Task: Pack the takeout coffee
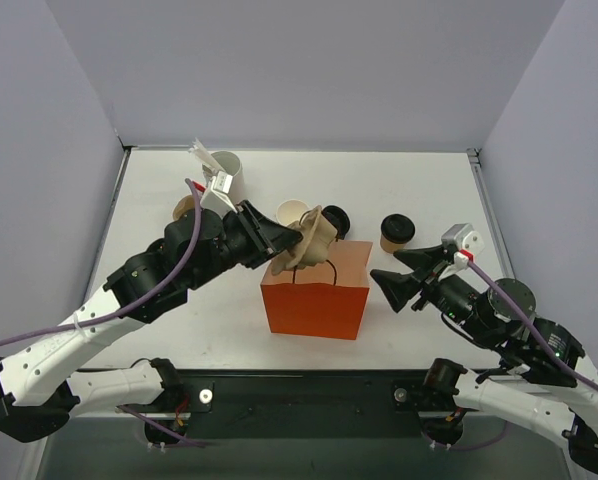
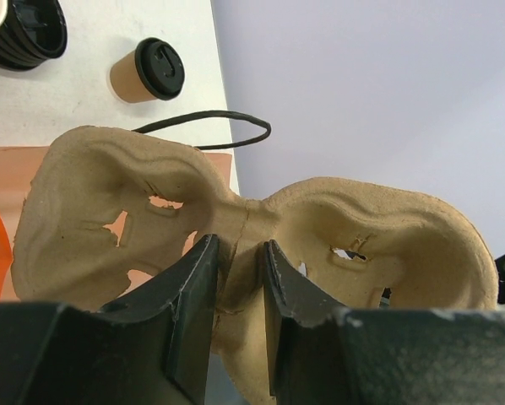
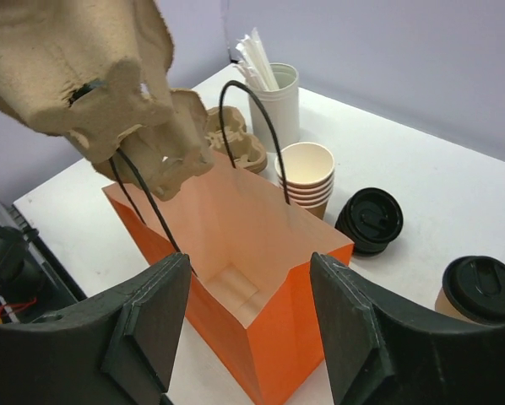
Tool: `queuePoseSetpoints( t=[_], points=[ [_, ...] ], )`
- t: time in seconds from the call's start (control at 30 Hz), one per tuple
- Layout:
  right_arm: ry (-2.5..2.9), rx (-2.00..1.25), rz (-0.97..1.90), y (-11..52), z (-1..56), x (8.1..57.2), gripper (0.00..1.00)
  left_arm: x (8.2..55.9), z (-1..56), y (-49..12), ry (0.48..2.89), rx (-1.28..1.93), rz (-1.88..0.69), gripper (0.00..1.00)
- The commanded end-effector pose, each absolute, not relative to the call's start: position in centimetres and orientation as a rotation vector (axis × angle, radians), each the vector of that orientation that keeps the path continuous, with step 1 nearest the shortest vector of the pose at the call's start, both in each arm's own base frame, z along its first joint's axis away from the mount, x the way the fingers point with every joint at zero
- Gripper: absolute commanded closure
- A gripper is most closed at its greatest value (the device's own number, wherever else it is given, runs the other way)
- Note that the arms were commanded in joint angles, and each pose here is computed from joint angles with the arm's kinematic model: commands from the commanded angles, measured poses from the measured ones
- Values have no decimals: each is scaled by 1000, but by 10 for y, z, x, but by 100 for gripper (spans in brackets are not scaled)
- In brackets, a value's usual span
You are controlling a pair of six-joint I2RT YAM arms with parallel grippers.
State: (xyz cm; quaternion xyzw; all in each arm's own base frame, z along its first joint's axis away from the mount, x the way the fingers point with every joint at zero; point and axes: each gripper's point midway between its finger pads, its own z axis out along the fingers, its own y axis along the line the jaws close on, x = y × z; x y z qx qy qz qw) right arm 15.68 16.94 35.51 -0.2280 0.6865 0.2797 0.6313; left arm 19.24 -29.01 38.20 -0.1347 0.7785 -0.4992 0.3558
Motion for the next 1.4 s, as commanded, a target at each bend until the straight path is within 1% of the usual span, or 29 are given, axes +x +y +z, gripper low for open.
queuePoseSetpoints(
  t=[0.0, 0.13, 0.33, 0.57, 0.8, 0.93, 1.03, 1.27, 1.3, 1.37],
  points=[
    [1598, -353, 576, 148, 359, 169, 41, 200, 385, -286, 1971, -361, -1250, 69],
    [1607, -285, 533, 134, 358, 173, 42, 203, 379, -288, 2004, -321, -1184, 69],
    [1638, -276, 503, 135, 350, 178, 42, 208, 372, -295, 2035, -265, -1117, 70],
    [1758, -114, 421, 129, 333, 192, 43, 212, 365, -290, 2067, -197, -980, 71],
    [1818, -121, 402, 141, 324, 197, 43, 216, 362, -295, 2091, -136, -920, 72],
    [1821, -146, 450, 148, 327, 193, 43, 215, 365, -297, 2083, -131, -938, 72],
    [1832, -202, 513, 159, 327, 186, 45, 212, 369, -297, 2085, -115, -955, 72],
    [1872, -220, 659, 180, 326, 173, 48, 200, 377, -291, 2089, -61, -980, 72],
    [1876, -240, 684, 185, 329, 171, 48, 199, 379, -291, 2087, -59, -987, 72],
    [1870, -378, 783, 204, 331, 156, 48, 198, 383, -291, 2076, -61, -1010, 72]
  ],
)
